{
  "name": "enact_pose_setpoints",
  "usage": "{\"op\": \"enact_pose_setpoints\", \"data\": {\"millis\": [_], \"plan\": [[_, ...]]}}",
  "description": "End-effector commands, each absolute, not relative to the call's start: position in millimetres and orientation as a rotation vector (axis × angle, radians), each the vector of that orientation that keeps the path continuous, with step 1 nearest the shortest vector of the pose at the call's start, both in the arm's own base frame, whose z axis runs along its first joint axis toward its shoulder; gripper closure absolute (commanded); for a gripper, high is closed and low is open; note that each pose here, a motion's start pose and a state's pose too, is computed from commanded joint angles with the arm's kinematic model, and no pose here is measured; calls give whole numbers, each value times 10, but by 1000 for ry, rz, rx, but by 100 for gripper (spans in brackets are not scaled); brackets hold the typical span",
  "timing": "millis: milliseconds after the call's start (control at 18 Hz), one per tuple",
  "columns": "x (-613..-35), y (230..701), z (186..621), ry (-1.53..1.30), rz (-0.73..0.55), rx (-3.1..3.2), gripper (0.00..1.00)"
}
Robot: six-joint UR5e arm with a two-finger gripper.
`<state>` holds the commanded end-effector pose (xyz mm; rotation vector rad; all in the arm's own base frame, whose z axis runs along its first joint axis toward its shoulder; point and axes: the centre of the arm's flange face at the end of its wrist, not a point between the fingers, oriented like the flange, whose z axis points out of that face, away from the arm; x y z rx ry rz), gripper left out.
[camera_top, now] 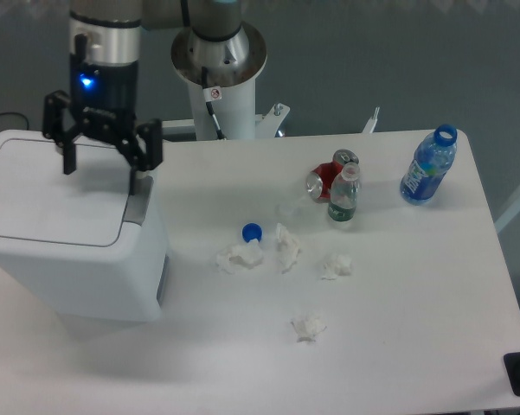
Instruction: Close the trash can
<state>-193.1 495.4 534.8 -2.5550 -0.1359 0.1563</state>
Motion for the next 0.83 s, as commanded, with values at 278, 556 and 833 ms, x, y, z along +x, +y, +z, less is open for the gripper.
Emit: {"op": "enact_pose_setpoints", "data": {"millis": [278, 556, 833], "plan": [[-2430, 4753, 5424, -30, 299, -2574, 0], [-2887, 4556, 5296, 106, 532, -2706, 0], [-3260, 4589, 4967, 177, 539, -2783, 0]]}}
